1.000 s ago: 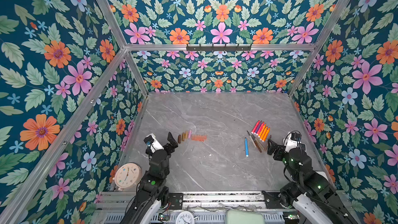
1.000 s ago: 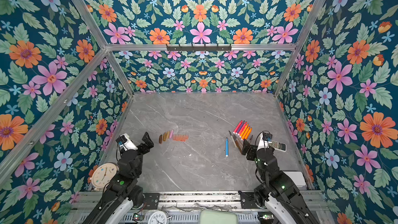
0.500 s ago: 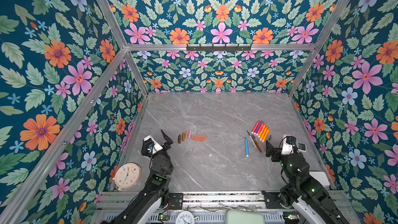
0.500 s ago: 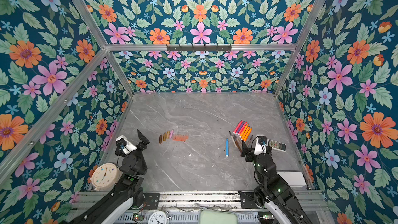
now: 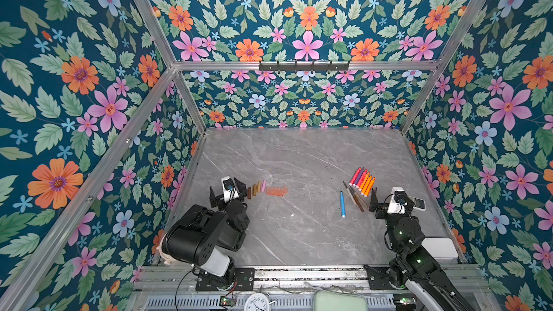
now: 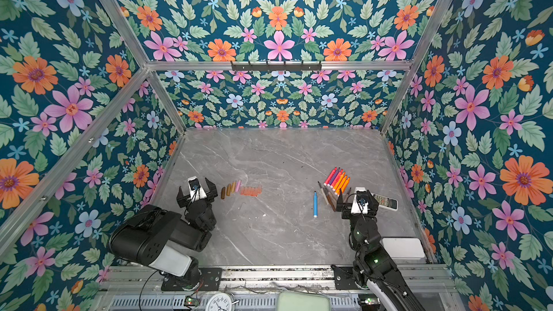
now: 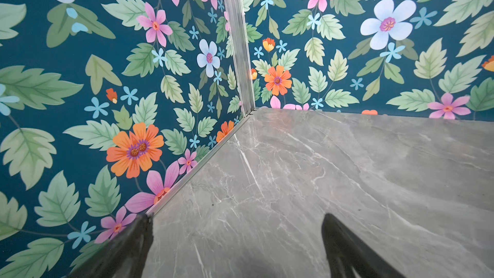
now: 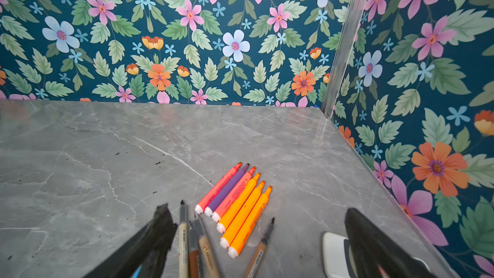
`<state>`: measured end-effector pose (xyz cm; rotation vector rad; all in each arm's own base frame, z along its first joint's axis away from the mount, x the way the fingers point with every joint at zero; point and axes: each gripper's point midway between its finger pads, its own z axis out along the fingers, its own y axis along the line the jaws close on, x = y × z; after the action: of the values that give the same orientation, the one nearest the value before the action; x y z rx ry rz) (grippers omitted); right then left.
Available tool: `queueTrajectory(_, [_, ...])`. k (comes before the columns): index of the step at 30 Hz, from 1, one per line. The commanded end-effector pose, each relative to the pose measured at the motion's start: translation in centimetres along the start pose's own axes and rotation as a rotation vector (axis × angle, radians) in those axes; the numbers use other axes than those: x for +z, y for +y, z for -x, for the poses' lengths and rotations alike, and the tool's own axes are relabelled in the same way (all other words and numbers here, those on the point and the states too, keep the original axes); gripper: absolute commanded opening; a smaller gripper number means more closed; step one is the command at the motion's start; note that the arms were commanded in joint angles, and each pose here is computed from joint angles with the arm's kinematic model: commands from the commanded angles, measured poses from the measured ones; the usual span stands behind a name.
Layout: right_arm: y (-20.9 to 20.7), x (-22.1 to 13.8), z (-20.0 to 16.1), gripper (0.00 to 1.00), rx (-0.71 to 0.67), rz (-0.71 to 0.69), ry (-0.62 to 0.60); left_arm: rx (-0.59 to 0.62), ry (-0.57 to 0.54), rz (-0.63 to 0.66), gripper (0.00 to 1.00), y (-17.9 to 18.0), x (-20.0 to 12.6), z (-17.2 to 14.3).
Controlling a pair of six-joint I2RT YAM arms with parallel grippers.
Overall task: Remove pen caps from pens
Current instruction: Reset both arms
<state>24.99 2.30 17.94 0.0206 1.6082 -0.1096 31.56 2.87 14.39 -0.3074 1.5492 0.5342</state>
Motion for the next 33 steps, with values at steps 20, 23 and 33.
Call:
queueTrajectory(20, [-4.3, 4.0, -2.1, 0.99, 0.16, -0.125, -0.013, -0.003, -0.016, -0.051, 1.0, -2.0, 2.3, 0.8])
queueTrajectory(23, [-3.7, 5.3, -2.6, 0.99, 0.152, -0.106, 0.013, -0.006, -0.002, -0.083, 1.0, -2.3, 2.7, 0.6])
queueTrajectory(33, [-1.9, 8.1, -3.9, 0.99, 0.072, -0.034, 0.063, -0.037, 0.019, -0.246, 1.0, -3.5, 3.0, -0.1])
